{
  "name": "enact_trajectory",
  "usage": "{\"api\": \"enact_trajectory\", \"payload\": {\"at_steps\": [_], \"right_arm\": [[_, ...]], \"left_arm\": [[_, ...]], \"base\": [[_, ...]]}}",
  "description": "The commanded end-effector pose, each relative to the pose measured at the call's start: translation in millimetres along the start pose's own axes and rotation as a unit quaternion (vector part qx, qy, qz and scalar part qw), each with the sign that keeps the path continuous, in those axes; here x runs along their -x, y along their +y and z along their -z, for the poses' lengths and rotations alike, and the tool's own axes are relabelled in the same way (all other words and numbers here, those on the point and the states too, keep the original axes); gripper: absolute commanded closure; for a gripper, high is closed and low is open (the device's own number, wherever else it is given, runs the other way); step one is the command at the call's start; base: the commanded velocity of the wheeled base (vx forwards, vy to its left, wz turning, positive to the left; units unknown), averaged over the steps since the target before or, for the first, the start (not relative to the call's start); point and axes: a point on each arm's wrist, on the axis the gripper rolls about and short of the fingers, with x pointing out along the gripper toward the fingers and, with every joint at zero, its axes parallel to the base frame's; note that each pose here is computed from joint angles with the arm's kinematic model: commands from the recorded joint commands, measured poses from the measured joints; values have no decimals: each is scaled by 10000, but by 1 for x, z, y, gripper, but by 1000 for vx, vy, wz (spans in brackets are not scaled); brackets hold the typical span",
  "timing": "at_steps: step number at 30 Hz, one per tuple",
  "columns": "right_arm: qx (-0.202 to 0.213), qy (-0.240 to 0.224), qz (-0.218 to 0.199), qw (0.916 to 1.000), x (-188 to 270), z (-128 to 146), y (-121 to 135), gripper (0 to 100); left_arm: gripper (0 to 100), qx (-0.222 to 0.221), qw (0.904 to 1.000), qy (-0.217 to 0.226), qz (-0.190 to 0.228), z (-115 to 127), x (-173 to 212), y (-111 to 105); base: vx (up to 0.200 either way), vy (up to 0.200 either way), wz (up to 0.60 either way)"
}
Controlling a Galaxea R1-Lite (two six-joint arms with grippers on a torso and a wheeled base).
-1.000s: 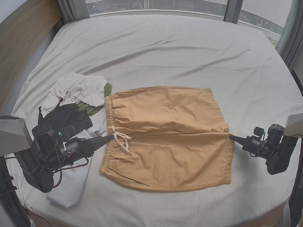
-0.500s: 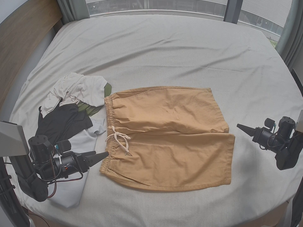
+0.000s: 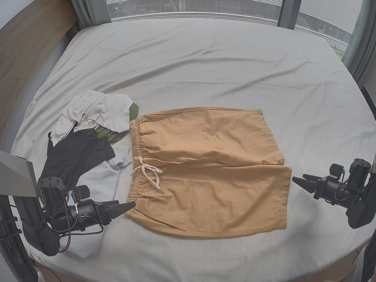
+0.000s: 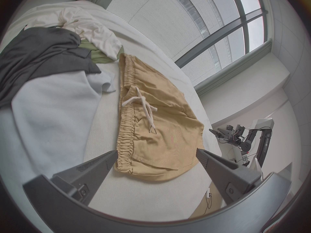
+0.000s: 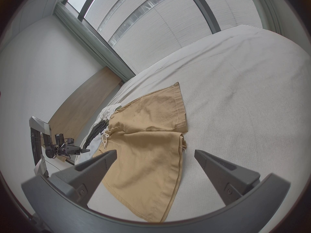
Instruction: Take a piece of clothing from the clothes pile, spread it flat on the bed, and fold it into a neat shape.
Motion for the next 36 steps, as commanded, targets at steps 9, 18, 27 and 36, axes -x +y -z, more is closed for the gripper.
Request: {"api": "enact_trajectory", "payload": {"at_steps": [9,18,27,36], "right_arm": [[-19,-2,24,10000,-1,0,-4,0],[-41,16,36,10000,-1,2,-5,0],[-37,-7,60,10000,-1,1,-6,0],[-48,3,63,10000,0,1,-6,0]], "left_arm": [[0,266,9984,237,-445,17,-14,18],[0,310,9981,329,-423,21,-24,24],[0,298,9982,333,-389,21,-30,26],[100,290,9982,328,-403,22,-37,32]], "base": [[0,0,0],[0,0,0],[0,0,0],[0,0,0]]}}
